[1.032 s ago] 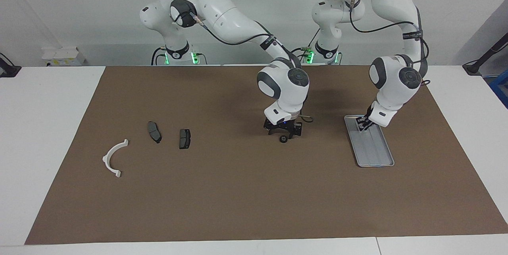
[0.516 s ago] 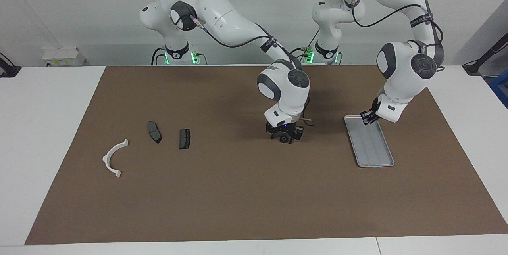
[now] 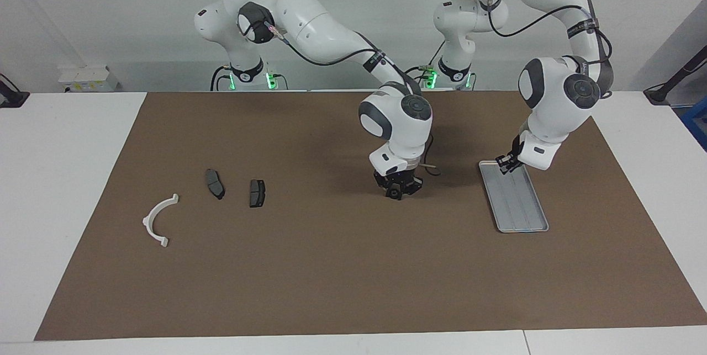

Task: Place bearing gear from tray to pile

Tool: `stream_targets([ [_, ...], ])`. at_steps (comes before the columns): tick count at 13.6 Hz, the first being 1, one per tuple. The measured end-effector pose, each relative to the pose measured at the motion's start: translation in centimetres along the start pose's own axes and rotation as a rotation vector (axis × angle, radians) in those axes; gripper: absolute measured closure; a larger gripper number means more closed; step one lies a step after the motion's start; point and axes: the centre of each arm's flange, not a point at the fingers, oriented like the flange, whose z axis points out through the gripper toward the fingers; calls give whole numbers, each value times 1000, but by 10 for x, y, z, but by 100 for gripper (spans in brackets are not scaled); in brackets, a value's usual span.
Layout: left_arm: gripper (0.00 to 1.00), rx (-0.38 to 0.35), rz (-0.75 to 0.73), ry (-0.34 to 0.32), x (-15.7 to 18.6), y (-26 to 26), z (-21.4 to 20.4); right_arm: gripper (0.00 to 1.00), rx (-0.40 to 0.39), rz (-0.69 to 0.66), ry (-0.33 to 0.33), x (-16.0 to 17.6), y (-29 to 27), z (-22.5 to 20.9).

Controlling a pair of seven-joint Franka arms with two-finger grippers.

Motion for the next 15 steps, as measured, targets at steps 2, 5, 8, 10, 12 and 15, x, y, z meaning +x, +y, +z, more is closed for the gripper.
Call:
stream_targets([
  [2, 82, 1, -10, 1, -3, 8, 0, 66, 0, 1, 0, 0, 0, 0],
  [5, 82, 1, -30, 4, -4, 13, 0, 66, -36, 16, -15, 18, 14, 0],
  [8, 82, -4, -43, 11, -4, 14, -1, 66, -96, -46, -67, 83, 63, -42],
  [10, 82, -48, -85, 42, -5, 33, -5, 66, -84, -115, -125, 133, 115, -95],
  [12, 82, -86, -125, 74, -23, 85, -9, 66, -58, -213, -164, 176, 178, -148],
  [15, 82, -114, -185, 87, -71, 199, -11, 66, -30, -358, -175, 225, 260, -187],
])
